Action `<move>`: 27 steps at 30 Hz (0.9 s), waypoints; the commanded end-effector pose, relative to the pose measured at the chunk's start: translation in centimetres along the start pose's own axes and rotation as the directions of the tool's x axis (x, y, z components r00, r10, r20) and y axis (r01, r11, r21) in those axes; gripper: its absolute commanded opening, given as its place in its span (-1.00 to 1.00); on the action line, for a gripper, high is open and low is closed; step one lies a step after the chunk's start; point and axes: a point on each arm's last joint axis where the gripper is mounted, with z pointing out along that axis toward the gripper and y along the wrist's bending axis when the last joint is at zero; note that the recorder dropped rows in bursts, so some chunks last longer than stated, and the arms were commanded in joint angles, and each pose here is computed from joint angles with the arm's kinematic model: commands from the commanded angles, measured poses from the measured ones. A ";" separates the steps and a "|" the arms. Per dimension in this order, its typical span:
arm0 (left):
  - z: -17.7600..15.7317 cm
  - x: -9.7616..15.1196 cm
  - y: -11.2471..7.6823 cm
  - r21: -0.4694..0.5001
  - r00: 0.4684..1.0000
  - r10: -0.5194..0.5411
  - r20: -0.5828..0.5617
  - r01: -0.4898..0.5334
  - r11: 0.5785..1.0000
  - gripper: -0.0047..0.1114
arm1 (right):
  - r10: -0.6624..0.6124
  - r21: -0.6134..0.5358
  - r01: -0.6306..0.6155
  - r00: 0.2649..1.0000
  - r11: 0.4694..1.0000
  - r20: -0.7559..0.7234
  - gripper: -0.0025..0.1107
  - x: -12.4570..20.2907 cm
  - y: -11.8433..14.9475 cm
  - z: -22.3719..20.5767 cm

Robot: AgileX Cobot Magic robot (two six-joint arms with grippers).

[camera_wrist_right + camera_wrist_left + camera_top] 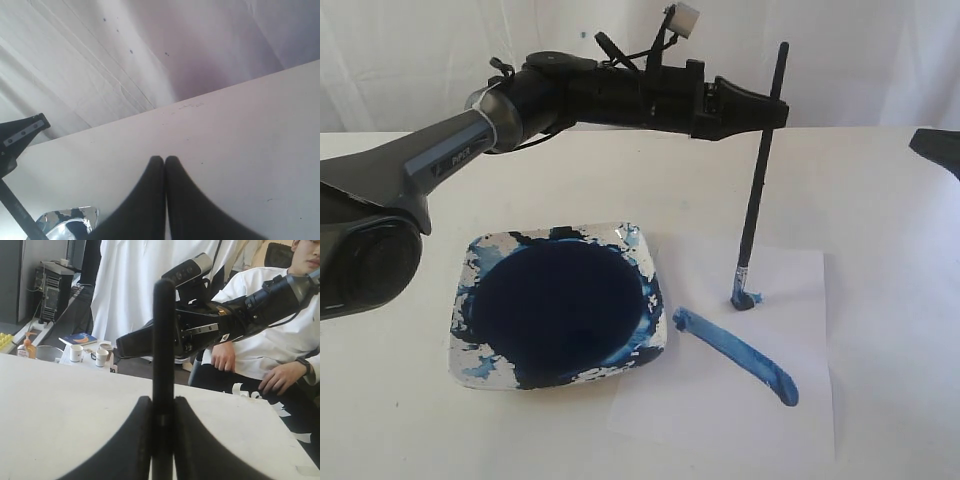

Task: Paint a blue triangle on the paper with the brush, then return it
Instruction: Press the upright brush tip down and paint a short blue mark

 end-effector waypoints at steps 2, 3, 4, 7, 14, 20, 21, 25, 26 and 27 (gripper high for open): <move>-1.5 0.2 0.4 0.039 1.000 -0.021 0.018 0.020 0.999 -0.92 | -0.011 -0.005 0.012 1.000 1.000 0.014 -0.96 -0.2 -0.1 -0.2; -1.5 0.2 0.4 0.042 1.000 -0.021 0.017 0.020 0.999 -0.92 | -0.011 -0.005 0.012 1.000 1.000 0.014 -0.96 -0.2 -0.1 -0.2; -1.7 0.2 0.4 0.042 1.000 -0.026 0.017 0.025 0.999 -0.92 | -0.011 -0.005 0.012 1.000 1.000 0.014 -0.96 -0.2 -0.1 -0.2; -1.7 0.3 0.4 0.040 0.999 -0.040 0.006 0.040 0.998 -0.92 | -0.011 -0.005 0.012 1.000 1.000 0.014 -0.96 -0.2 -0.1 -0.2; -1.9 0.9 0.5 0.034 0.998 -0.019 -0.060 0.021 0.999 -0.92 | -0.011 -0.005 0.012 1.000 1.000 0.014 -0.96 -0.2 -0.1 -0.2; -2.7 0.9 0.9 0.015 0.998 -0.030 -0.062 0.031 0.999 -0.92 | -0.016 -0.005 0.016 1.000 1.000 0.014 -0.96 -0.2 -0.1 -0.2; -3.1 0.9 1.1 0.008 0.998 -0.036 -0.060 0.036 0.999 -0.92 | -0.016 -0.005 0.016 1.000 1.000 0.014 -0.96 -0.2 -0.1 -0.2; -3.9 0.4 1.2 -0.004 0.997 -0.032 -0.067 0.032 0.999 -0.92 | -0.016 -0.005 0.016 1.000 1.000 0.014 -0.96 -0.2 -0.1 -0.2; -4.1 0.0 1.1 -0.007 0.997 -0.031 -0.065 0.031 0.999 -0.92 | -0.016 -0.005 0.016 1.000 1.000 0.014 -0.96 -0.2 -0.1 -0.2; -4.2 -0.1 1.0 -0.002 0.997 -0.035 -0.065 0.035 0.999 -0.92 | -0.016 -0.005 0.016 1.000 1.000 0.014 -0.96 -0.2 -0.1 -0.2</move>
